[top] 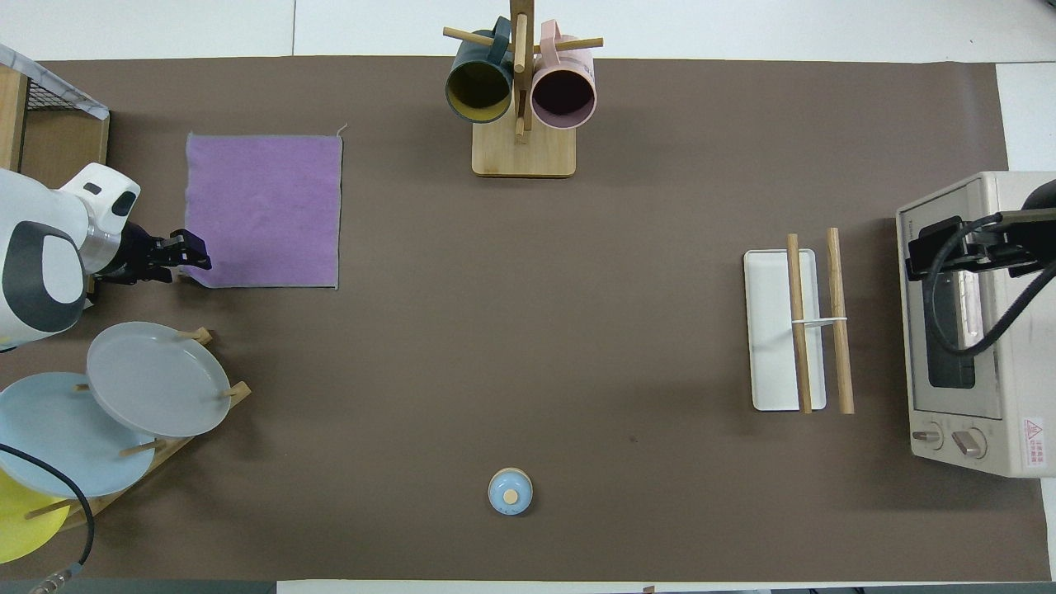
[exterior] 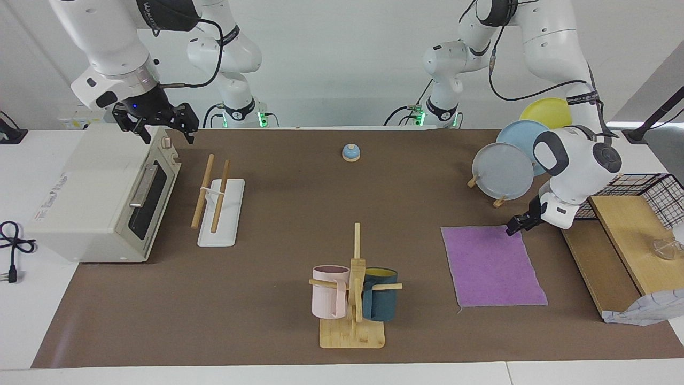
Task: Fold towel and hang on rack
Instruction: 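Reach the left gripper to the purple towel's edge nearest the robot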
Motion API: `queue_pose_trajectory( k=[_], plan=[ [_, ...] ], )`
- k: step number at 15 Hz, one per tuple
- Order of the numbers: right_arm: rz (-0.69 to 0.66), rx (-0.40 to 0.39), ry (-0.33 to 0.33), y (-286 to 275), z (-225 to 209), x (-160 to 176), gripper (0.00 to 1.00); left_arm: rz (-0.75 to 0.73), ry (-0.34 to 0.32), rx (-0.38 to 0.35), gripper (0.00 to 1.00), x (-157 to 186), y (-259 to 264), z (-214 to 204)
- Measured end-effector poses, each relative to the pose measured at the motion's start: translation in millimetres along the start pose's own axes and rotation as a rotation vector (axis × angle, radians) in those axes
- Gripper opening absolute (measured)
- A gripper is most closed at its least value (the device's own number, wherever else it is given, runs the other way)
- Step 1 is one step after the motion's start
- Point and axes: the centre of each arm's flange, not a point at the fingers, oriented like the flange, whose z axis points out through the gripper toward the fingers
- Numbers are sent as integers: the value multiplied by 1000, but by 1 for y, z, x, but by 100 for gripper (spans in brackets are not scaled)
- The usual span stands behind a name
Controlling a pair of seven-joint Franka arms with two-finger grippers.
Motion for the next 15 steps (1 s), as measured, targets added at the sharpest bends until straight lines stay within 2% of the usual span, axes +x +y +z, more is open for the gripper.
queue_pose_trajectory(
  k=[1,2,6,7,9,15],
  plan=[
    [0,0,0,0,0,0,100,0,-1,0,57,0,0,1],
    [0,0,0,0,0,0,100,-1,-2,0,57,-1,-1,1],
    [0,0,0,0,0,0,100,-6,-1,0,15,0,-3,1],
    [0,0,0,0,0,0,100,-7,-1,0,14,0,-4,0],
    [0,0,0,0,0,0,100,-5,0,0,2,0,-4,0],
    [0,0,0,0,0,0,100,11,2,-3,2,0,4,-1]
  ],
)
